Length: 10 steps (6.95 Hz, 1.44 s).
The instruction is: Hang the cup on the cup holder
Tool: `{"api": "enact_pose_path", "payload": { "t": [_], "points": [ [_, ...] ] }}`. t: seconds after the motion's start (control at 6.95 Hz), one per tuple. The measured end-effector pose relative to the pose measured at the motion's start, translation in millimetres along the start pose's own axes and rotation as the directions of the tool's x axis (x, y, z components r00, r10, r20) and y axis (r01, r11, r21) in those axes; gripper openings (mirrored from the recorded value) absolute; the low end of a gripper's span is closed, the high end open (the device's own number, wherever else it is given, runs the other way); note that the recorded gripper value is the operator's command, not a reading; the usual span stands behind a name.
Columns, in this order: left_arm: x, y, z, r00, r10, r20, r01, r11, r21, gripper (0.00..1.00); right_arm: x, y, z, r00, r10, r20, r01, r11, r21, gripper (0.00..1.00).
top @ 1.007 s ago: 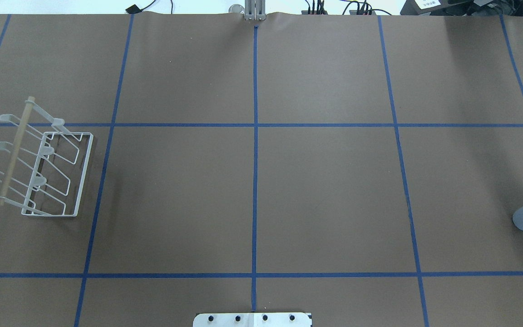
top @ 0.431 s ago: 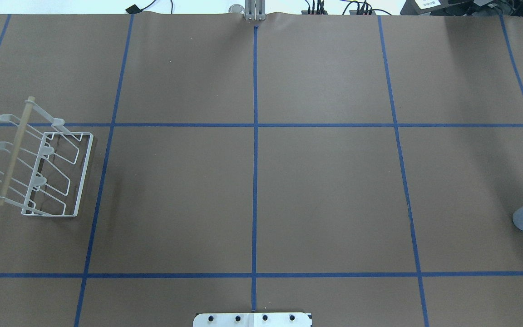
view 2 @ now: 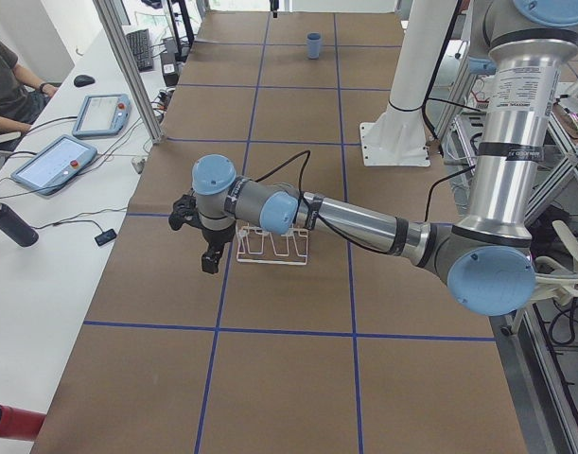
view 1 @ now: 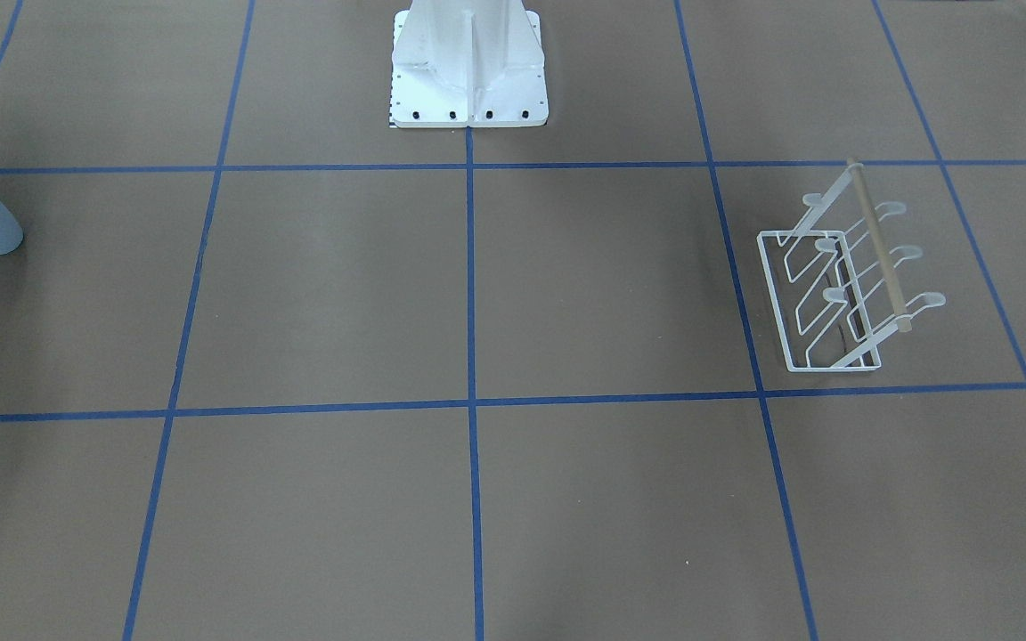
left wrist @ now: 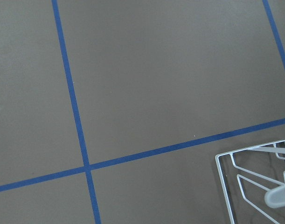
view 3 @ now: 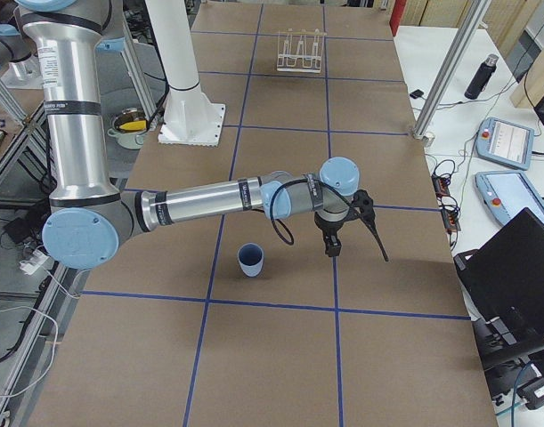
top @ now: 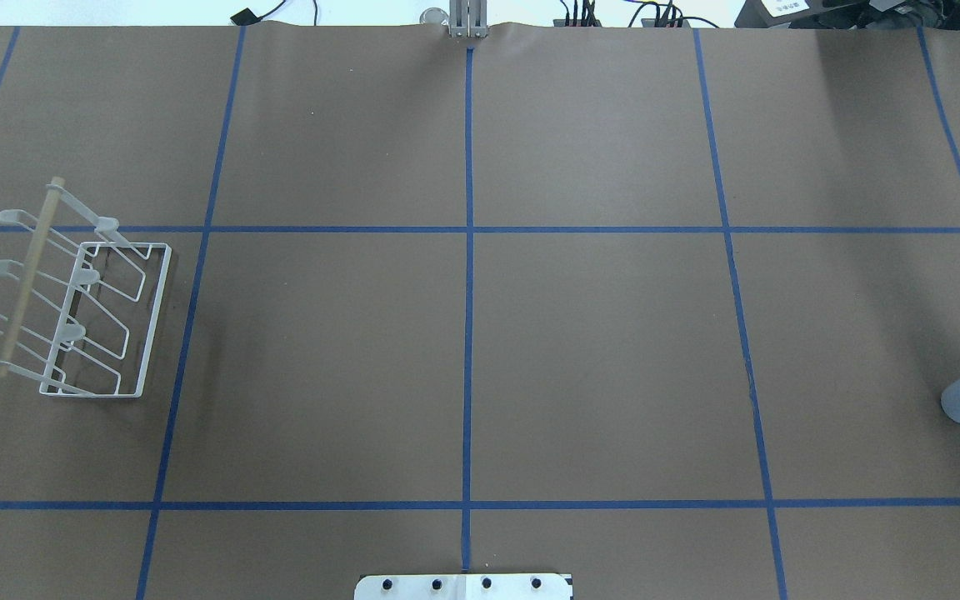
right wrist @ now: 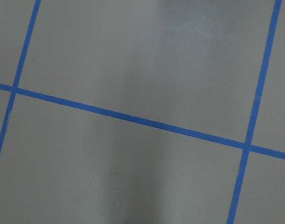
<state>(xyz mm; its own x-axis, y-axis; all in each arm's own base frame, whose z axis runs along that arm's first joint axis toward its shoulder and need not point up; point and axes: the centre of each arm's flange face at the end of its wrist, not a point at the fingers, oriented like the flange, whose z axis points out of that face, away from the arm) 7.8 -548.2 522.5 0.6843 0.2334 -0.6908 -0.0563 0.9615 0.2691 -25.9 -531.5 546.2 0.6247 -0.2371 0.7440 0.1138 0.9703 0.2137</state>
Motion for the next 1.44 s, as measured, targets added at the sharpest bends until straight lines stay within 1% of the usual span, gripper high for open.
{"api": "enact_pose_path", "payload": {
  "t": [0.14,0.29,0.72,0.86,1.01,1.15,1.44],
  "points": [
    [-0.7,1.1,0.4,1.000,-0.001,0.000,0.001,1.000,-0.001,0.98,-0.7,-1.2,2.2,1.000,0.001,-0.002,-0.001,1.000,-0.002,1.00],
    [-2.1,3.2,1.5,1.000,-0.003,0.000,0.003,1.000,-0.004,0.98,-2.2,-1.8,3.2,1.000,0.005,0.009,-0.005,1.000,-0.005,1.00],
    [-4.7,6.8,3.7,1.000,-0.010,0.000,0.010,1.000,-0.008,0.98,-11.0,2.4,7.4,0.996,0.007,0.089,-0.006,1.000,-0.020,1.00],
    [-4.6,8.0,3.6,1.000,-0.012,-0.001,0.012,1.000,-0.009,0.98,-14.5,12.8,11.6,0.995,-0.012,0.095,0.014,1.000,-0.022,1.00],
    [-3.5,9.8,2.6,1.000,-0.024,-0.002,0.024,1.000,-0.007,0.98,-13.4,34.1,20.0,0.997,-0.043,0.071,0.044,0.999,-0.017,1.00],
    [-0.1,10.6,-0.3,0.999,-0.042,-0.004,0.042,0.999,-0.001,0.98,-3.2,66.5,30.5,0.997,-0.063,0.043,0.063,0.998,-0.014,1.00],
    [4.4,16.1,-5.0,0.998,-0.060,-0.005,0.060,0.998,0.006,0.98,16.6,136.4,54.2,0.993,-0.121,0.004,0.121,0.993,-0.007,1.00]
  ]
}}
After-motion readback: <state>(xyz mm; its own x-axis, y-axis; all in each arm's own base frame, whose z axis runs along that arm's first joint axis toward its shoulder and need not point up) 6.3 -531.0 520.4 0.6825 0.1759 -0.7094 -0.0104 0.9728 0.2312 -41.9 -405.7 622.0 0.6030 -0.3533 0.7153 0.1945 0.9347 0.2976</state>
